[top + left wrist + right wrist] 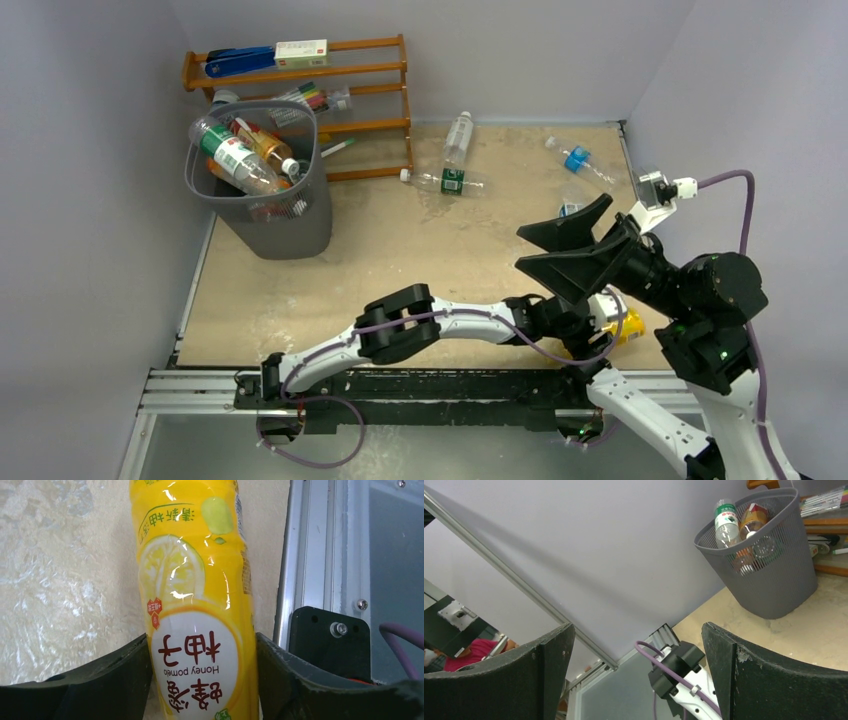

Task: Put the plastic bottles in the bin
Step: Pick up the plastic bottle at the center of the board, then place the plastic bottle in the trash bin.

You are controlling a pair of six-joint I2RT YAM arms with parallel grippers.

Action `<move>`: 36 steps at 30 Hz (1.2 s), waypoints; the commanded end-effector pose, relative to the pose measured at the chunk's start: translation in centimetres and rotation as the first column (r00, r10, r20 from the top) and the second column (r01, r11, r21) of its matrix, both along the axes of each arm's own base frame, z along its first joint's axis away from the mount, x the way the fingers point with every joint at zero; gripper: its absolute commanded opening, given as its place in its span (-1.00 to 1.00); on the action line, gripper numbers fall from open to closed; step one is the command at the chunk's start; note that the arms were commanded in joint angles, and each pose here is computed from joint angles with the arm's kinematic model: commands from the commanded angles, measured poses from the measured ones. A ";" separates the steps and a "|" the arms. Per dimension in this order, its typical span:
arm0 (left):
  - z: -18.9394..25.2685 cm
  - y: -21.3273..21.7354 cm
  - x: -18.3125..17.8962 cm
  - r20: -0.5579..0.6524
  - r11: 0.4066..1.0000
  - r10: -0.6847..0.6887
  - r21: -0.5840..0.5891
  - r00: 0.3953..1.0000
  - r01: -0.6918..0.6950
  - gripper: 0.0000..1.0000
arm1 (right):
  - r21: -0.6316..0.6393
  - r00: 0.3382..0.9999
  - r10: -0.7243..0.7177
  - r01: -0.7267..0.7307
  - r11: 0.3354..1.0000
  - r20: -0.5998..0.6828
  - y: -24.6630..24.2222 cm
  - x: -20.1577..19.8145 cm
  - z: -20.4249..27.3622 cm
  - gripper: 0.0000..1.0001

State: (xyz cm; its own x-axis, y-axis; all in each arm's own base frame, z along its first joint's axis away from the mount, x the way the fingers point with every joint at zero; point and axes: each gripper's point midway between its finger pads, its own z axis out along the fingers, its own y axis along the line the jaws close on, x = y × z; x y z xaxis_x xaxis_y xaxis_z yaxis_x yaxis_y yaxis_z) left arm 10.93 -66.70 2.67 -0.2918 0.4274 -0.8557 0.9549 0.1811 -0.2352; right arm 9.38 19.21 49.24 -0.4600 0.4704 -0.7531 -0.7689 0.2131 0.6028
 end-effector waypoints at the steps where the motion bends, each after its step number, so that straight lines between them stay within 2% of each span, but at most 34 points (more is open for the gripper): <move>1: -8.5 8.1 1.6 -0.049 0.938 0.101 0.338 0.994 -0.079 0.22 | 0.015 1.000 -0.006 0.006 1.000 0.011 0.3 0.6 0.4 1.00; 3: -7.8 9.6 3.5 -0.033 0.929 0.168 0.341 0.985 -0.147 0.12 | 0.012 1.000 0.004 -0.004 1.000 0.006 0.4 0.6 0.3 1.00; 7: -3.5 13.3 8.3 0.025 0.891 0.351 0.300 0.936 -0.342 0.06 | 0.013 1.000 0.018 -0.018 1.000 0.001 0.8 0.8 0.6 1.00; 12: 3.7 19.3 13.1 0.012 0.809 0.560 0.210 0.829 -0.549 0.06 | 0.009 0.999 0.044 -0.044 0.999 0.019 1.8 1.7 1.5 1.00; 17: 11.3 25.6 16.7 0.031 0.691 0.713 0.136 0.700 -0.710 0.07 | 0.007 0.996 0.072 -0.072 0.997 0.050 2.5 2.1 2.7 1.00; 24: 22.9 34.1 20.7 0.029 0.539 0.842 -0.011 0.538 -0.842 0.11 | -0.001 0.994 0.094 -0.094 0.996 0.060 2.9 2.1 3.1 1.00; 27: 28.3 38.3 22.9 -0.005 0.455 0.889 -0.097 0.457 -0.885 0.16 | -0.004 0.994 0.093 -0.093 0.996 0.050 2.8 2.0 2.8 1.00; 29: 31.1 40.3 24.4 -0.049 0.423 0.900 -0.137 0.433 -0.896 0.17 | -0.004 0.995 0.089 -0.089 0.996 0.040 2.7 2.0 2.3 1.00; 36: 38.8 47.6 29.6 -0.057 0.278 0.953 -0.241 0.299 -0.930 0.17 | 0.010 0.996 0.086 -0.086 0.996 0.014 2.5 1.8 1.0 1.00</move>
State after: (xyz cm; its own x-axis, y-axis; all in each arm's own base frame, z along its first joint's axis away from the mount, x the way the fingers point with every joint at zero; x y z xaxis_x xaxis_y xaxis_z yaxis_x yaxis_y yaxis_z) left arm 39.05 -21.85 37.37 -0.3535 -0.2296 -0.9068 0.1763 0.9357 -0.3056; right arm 11.98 21.92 49.38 -0.5107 0.4193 -0.7506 -0.7640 0.1792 0.6199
